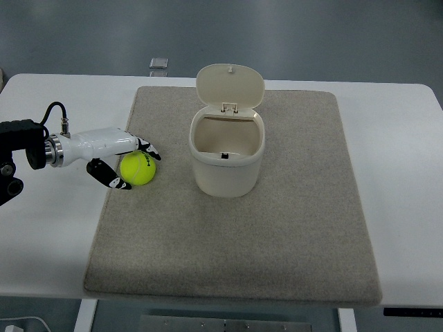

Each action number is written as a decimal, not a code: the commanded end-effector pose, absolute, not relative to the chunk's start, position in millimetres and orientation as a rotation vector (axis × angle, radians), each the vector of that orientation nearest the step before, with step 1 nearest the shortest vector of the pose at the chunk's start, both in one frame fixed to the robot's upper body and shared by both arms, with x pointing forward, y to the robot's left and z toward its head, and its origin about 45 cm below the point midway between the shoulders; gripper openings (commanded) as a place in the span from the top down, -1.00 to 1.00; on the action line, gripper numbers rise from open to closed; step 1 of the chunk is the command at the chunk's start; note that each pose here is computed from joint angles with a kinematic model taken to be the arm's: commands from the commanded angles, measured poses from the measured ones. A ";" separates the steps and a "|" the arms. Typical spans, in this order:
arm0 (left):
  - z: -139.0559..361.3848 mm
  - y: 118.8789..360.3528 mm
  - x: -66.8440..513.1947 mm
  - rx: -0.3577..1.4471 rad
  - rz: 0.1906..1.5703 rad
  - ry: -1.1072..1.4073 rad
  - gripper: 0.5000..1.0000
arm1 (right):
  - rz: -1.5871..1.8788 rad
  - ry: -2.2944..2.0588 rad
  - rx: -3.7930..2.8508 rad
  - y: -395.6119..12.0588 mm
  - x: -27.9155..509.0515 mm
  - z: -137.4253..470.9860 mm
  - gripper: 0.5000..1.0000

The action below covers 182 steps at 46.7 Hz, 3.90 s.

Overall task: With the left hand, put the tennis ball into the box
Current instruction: 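Close the left hand fingers around the yellow-green tennis ball, then lift the ball with the left hand and carry it over the bin, then open the left hand fingers to drop the ball into the bin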

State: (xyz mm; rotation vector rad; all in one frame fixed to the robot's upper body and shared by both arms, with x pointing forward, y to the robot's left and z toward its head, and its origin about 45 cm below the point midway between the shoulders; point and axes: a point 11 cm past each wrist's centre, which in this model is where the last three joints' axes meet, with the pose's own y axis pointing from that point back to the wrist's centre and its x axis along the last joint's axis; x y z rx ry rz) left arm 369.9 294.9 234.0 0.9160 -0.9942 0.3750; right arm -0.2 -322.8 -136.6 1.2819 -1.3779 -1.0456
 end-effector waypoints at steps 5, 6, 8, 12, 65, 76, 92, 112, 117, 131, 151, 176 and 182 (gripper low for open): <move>231.7 291.8 370.5 0.928 0.357 -1.019 0.21 | -1.045 -1.378 1.281 -322.9 -0.2 -136.6 -0.76; 231.5 290.2 370.5 0.923 0.355 -1.019 0.22 | -1.046 -1.378 1.282 -322.8 -0.2 -136.6 -0.75; 232.1 289.1 370.7 0.920 0.356 -1.022 0.44 | -1.046 -1.378 1.282 -322.8 -0.2 -136.6 -0.75; 235.2 287.1 372.2 0.913 0.357 -1.031 0.93 | -1.046 -1.378 1.282 -322.8 -0.2 -136.6 -0.75; 353.2 257.7 355.4 0.630 0.303 -1.299 1.00 | -1.045 -1.378 1.281 -322.9 -0.2 -136.6 -0.75; 376.4 234.2 362.6 0.573 0.290 -1.370 1.00 | -1.045 -1.378 1.281 -322.9 -0.2 -136.6 -0.75; 384.9 208.2 367.2 0.546 0.246 -1.438 1.00 | -1.046 -1.378 1.282 -322.8 -0.2 -136.6 -0.75; 366.4 166.0 377.3 0.568 0.124 -1.533 1.00 | -1.045 -1.378 1.281 -322.9 -0.2 -136.6 -0.75; 370.1 157.4 379.1 0.559 0.116 -1.558 1.00 | -1.046 -1.378 1.282 -322.8 -0.2 -136.6 -0.75; 359.5 145.5 387.6 0.592 0.087 -1.604 1.00 | -1.045 -1.378 1.281 -322.9 -0.2 -136.6 -0.75; 350.8 135.2 391.4 0.595 0.073 -1.613 1.00 | -1.046 -1.378 1.282 -322.8 -0.2 -136.6 -0.75; 357.3 143.9 387.7 0.567 0.101 -1.566 -0.86 | -1.045 -1.378 1.281 -322.9 -0.2 -136.6 -0.75; 364.8 149.4 384.1 0.528 0.127 -1.511 -0.87 | -1.046 -1.378 1.282 -322.8 -0.2 -136.6 -0.76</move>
